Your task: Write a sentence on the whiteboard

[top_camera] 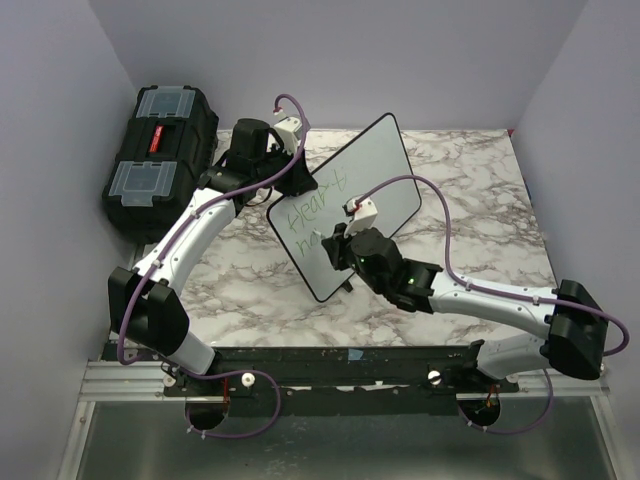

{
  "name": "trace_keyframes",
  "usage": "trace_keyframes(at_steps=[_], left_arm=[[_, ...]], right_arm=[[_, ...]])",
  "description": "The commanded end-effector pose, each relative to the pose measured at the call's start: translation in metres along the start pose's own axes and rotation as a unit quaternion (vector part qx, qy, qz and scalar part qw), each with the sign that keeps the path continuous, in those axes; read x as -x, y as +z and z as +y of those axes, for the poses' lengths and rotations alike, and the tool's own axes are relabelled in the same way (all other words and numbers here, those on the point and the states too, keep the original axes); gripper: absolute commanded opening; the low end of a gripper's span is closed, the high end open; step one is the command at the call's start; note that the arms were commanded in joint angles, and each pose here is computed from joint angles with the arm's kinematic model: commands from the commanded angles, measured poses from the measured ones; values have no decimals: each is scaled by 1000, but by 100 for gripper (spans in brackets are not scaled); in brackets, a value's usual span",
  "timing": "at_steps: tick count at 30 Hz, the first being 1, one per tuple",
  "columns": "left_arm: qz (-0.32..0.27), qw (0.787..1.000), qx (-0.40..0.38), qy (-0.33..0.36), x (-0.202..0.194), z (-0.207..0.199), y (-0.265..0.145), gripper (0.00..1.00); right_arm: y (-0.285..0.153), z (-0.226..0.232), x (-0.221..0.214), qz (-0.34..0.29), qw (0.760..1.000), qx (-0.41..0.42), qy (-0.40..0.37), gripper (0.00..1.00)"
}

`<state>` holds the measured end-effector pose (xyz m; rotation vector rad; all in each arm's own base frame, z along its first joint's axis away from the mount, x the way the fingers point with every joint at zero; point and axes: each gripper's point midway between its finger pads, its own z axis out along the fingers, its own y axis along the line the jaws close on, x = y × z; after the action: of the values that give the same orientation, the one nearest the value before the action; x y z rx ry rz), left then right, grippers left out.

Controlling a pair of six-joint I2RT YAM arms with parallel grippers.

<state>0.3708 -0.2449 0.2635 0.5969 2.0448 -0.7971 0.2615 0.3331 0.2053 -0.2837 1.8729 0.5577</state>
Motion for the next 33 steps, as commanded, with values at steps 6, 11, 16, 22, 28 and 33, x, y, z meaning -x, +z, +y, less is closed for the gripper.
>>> trace_keyframes(at_steps=[6, 11, 16, 22, 28, 33], left_arm=[[57, 998, 22, 14, -36, 12, 6, 0], [57, 998, 22, 14, -36, 12, 6, 0], [56, 998, 23, 14, -35, 11, 5, 0], [56, 998, 23, 13, -35, 11, 5, 0], [55, 998, 24, 13, -35, 11, 4, 0], [54, 998, 24, 13, -34, 11, 4, 0]], right_arm=[[8, -8, 16, -29, 999, -36, -4, 1], [10, -13, 12, -23, 998, -49, -8, 1], [10, -18, 4, -14, 998, -60, -8, 1], [8, -22, -7, 2, 998, -64, -10, 1], [4, -26, -20, 18, 998, -61, -6, 1], [2, -25, -27, 27, 998, -52, -3, 1]])
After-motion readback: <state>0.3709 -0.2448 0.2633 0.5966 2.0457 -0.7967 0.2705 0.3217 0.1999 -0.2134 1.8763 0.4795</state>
